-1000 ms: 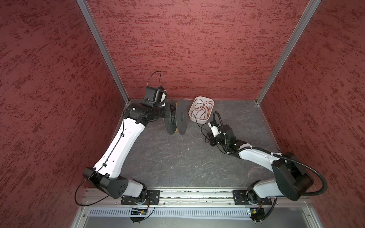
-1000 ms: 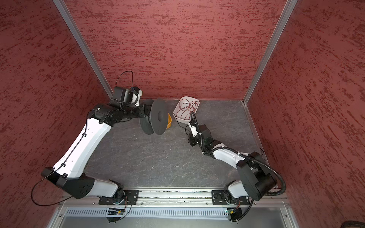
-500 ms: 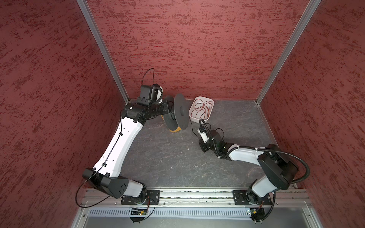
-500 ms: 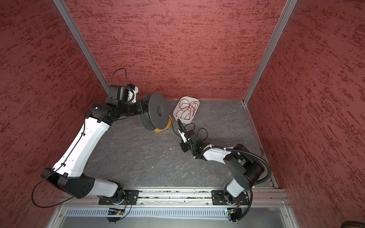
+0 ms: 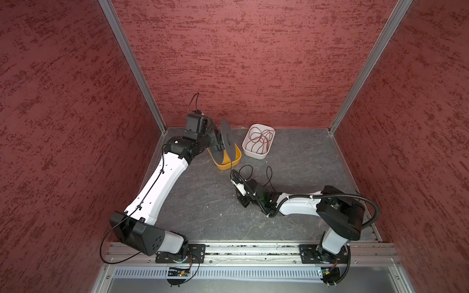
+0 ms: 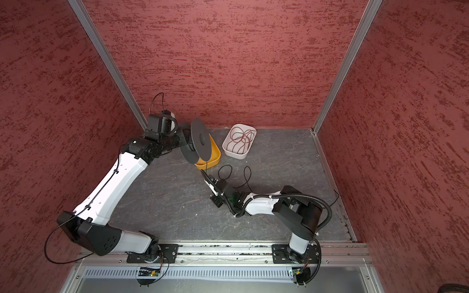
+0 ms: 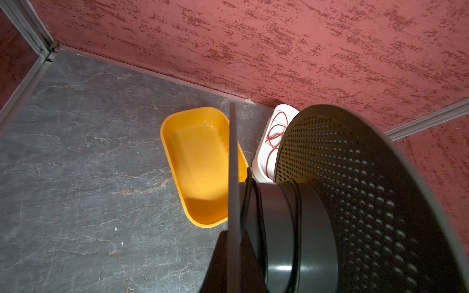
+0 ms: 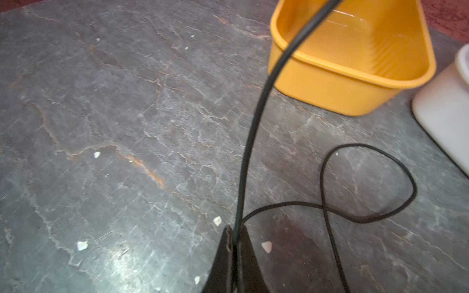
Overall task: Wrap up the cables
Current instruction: 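Carry the cable with the right gripper up over the spool hub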
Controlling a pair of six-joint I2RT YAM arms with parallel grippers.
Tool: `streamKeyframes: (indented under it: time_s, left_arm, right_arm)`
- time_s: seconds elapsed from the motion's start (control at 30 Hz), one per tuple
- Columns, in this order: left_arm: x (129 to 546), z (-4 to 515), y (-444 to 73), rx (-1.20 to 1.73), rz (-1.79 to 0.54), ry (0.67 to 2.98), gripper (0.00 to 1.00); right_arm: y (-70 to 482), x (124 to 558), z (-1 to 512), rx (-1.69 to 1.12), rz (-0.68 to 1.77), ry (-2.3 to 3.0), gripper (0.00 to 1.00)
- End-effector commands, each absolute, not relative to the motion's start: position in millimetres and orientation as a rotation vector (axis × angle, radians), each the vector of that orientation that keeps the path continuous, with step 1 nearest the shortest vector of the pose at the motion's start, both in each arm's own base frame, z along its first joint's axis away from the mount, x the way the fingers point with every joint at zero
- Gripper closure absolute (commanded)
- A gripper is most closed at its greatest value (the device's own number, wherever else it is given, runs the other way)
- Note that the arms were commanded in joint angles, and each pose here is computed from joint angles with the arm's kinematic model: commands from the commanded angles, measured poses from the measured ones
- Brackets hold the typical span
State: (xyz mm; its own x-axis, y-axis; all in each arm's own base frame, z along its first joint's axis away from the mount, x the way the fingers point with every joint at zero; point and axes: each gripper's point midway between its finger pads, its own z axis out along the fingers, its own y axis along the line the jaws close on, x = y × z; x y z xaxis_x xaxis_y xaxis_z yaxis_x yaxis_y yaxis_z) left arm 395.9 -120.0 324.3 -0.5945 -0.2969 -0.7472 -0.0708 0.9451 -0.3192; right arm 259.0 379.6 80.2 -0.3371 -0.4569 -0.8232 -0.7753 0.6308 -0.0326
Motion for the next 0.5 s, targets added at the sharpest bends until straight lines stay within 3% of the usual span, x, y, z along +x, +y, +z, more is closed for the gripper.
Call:
streamKeyframes:
  time_s: [0.0, 0.47]
  left_arm:
    - [415, 363, -122, -0.288, -0.298, 1.999, 1.0]
    - [419, 309, -150, -0.135, 0.041, 2.101, 1.0]
  right_arm:
    - [398, 246, 113, -1.039, 0.522, 1.873, 1.0]
    - [384, 252, 224, -0.855, 0.528, 1.719, 1.0]
